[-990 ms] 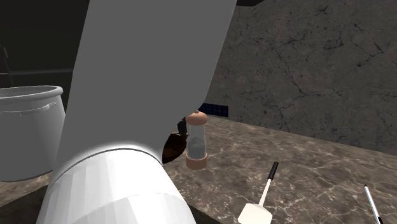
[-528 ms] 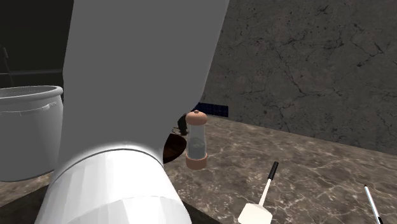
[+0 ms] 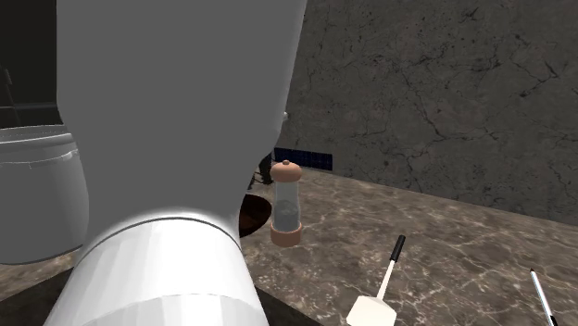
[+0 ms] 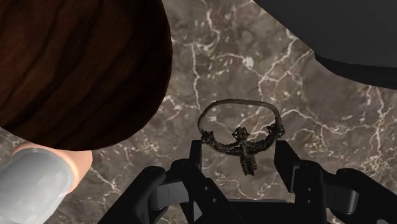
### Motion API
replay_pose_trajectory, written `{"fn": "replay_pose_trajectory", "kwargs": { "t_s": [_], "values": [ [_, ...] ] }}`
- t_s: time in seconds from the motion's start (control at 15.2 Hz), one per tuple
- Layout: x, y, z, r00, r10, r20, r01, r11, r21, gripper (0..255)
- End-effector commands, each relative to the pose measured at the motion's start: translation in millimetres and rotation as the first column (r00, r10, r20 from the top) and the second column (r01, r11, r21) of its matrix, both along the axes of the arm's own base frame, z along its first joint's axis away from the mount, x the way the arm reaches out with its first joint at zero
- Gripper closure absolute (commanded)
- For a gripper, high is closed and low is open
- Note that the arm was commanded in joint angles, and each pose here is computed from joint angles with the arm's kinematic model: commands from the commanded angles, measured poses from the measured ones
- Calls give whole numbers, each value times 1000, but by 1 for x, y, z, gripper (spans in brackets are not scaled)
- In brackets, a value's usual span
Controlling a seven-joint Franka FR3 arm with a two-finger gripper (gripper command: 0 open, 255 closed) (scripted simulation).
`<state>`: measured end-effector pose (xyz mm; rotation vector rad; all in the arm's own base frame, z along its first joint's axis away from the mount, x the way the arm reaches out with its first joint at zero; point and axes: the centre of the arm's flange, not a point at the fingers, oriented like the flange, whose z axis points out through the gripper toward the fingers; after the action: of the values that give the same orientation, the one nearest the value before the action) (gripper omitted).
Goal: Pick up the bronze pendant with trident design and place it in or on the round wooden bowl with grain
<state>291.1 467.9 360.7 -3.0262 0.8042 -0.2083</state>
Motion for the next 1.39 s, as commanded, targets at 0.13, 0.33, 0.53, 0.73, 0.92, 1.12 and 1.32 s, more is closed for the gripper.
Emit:
{"fn": "replay_pose_trajectory", "kwargs": {
  "t_s": [0.13, 0.33, 0.53, 0.73, 0.92, 1.12, 1.32],
  "values": [
    [-1, 1, 21, 1000, 0, -1, 0, 1000, 0, 255],
    [-1, 1, 37, 1000, 0, -1, 0, 1000, 0, 255],
    [-1, 1, 53, 1000, 0, -1, 0, 1000, 0, 255],
    [-22, -14, 57, 1000, 0, -1, 0, 1000, 0, 255],
    [-55, -37, 60, 1000, 0, -1, 0, 1000, 0, 255],
    [-87, -60, 63, 1000, 0, -1, 0, 1000, 0, 255],
    [-122, -84, 66, 1000, 0, -1, 0, 1000, 0, 255]
  ]
}}
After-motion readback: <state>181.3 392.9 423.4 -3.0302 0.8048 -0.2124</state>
